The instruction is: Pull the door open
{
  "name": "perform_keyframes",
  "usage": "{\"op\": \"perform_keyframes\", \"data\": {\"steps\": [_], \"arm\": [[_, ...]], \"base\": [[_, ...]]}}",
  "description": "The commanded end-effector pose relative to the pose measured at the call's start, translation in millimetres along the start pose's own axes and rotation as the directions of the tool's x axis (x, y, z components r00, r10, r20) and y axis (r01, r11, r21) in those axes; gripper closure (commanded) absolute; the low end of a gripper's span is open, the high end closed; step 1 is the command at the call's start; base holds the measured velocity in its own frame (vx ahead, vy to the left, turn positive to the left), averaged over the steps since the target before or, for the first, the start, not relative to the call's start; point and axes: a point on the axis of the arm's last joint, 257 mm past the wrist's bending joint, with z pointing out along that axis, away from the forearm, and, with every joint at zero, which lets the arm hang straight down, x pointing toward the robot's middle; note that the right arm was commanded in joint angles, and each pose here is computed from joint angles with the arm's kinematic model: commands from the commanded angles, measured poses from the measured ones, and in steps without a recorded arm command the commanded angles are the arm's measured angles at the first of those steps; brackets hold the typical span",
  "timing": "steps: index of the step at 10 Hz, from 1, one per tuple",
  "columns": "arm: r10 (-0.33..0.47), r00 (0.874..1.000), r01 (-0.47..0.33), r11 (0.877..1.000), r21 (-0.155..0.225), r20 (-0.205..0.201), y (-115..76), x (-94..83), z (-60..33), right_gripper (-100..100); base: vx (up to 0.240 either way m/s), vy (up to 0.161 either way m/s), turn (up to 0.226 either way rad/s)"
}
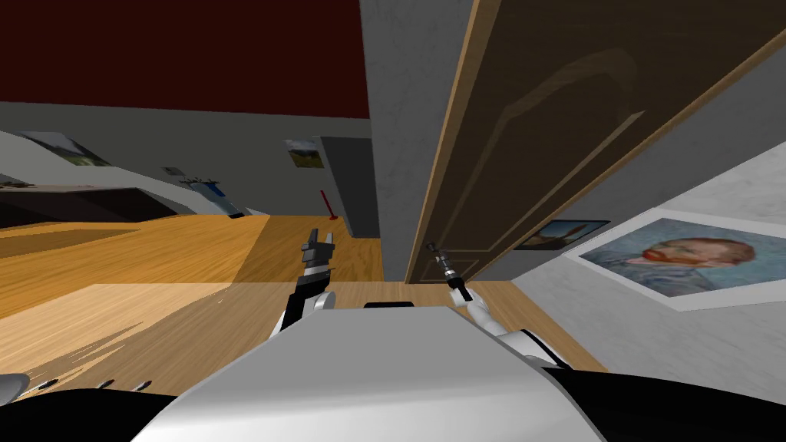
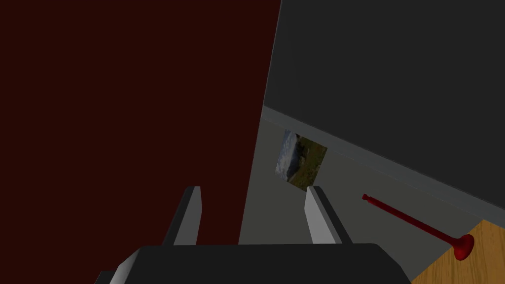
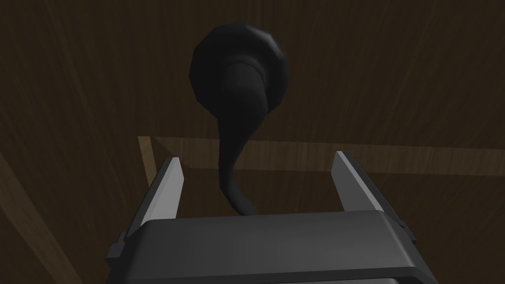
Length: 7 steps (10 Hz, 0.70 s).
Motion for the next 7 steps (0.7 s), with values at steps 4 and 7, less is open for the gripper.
{"op": "perform_keyframes", "data": {"steps": [4,7], "arm": [[0.000,0.998,0.000,1.000,0.009,0.057,-5.5,-19.7,-2.0,-100],[0.000,0.998,0.000,1.000,0.009,0.057,-5.5,-19.7,-2.0,100]], "base": [[0.075,-0.029,0.136],[-0.011,0.007,-0.031]]}}
